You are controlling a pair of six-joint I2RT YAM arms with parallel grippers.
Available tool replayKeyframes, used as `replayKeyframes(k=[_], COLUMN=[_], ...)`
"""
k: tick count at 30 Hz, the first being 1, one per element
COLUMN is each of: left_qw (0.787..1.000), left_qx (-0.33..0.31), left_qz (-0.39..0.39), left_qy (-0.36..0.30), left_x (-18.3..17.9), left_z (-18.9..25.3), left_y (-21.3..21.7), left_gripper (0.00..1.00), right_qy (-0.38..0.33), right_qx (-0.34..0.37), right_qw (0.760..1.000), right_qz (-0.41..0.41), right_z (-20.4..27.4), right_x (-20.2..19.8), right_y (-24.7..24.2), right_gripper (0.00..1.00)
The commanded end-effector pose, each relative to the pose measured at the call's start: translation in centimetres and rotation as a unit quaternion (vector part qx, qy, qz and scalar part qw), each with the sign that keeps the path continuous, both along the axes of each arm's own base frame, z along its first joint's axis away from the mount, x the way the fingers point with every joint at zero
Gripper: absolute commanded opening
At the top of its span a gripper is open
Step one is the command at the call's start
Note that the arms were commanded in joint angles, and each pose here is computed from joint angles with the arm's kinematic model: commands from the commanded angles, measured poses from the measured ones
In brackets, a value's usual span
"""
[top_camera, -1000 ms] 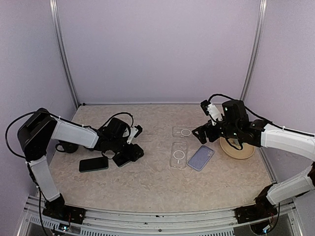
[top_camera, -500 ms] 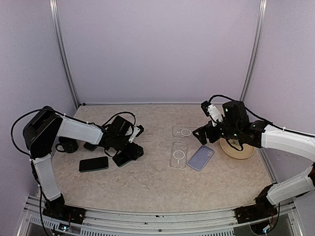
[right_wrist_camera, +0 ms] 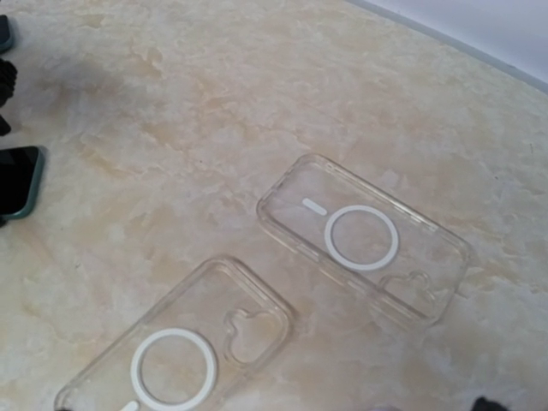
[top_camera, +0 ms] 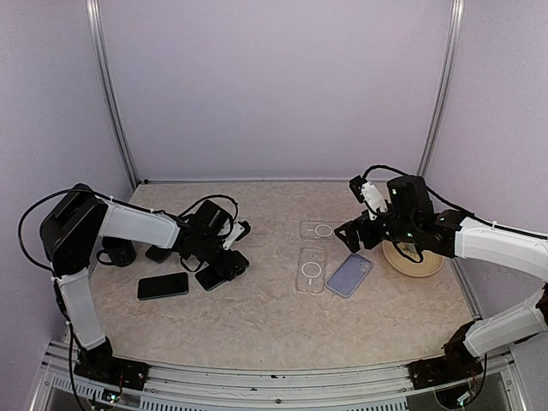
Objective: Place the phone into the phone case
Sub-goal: Pick up the phone from the center of the board.
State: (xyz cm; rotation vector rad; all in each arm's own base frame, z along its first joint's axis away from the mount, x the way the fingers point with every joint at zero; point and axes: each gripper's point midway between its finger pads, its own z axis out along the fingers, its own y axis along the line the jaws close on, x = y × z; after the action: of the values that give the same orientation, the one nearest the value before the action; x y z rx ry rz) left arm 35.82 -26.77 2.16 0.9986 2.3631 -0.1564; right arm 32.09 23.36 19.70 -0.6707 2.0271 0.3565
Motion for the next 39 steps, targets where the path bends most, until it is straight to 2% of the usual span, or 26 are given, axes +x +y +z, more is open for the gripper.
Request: replayKeyframes(k=[1,10,15,18,23,35,39], left_qw=[1.000,0.998,0.997,0.997,0.997,0.998,0.996], left_qx=[0.018,-0.021,-0.010,-0.007,-0.005,-0.042,-0.053], left_qz=[-0.016,-0.037,-0.033,-0.031,-0.030,-0.051,-0.070], left_qy=[0.017,0.054,0.070,0.071,0.067,-0.011,-0.031], left_x=[-0.3,-1.1,-1.3,-1.4,-1.3,-1.1,-1.8], left_z=[-1.0,-1.7,-2.9,-3.1,-3.0,1.4,2.7], left_y=[0.7,-0.2,0.0,0.0,0.0,-2.2,-3.7], left_gripper=[0.94,0.88,0.78,0.69,0.62,0.38,0.32], right_qy=[-0.008,-0.005,-0.009,-0.009,-0.010,0.022,0.038], right_qx=[0.007,0.005,0.008,0.008,0.007,0.023,0.034], right_qw=[1.000,1.000,1.000,1.000,1.000,0.998,0.996], right_qz=[0.013,0.012,0.012,0.012,0.013,0.054,0.067], right_z=[0.5,0.3,0.5,0.5,0.5,0.1,0.0], right_x=[-0.4,-0.5,-0.6,-0.6,-0.5,-1.0,-1.1], right_y=[0.6,0.5,0.4,0.5,0.5,2.3,3.2], right_gripper=[1.00,1.00,1.00,1.00,1.00,1.00,1.00])
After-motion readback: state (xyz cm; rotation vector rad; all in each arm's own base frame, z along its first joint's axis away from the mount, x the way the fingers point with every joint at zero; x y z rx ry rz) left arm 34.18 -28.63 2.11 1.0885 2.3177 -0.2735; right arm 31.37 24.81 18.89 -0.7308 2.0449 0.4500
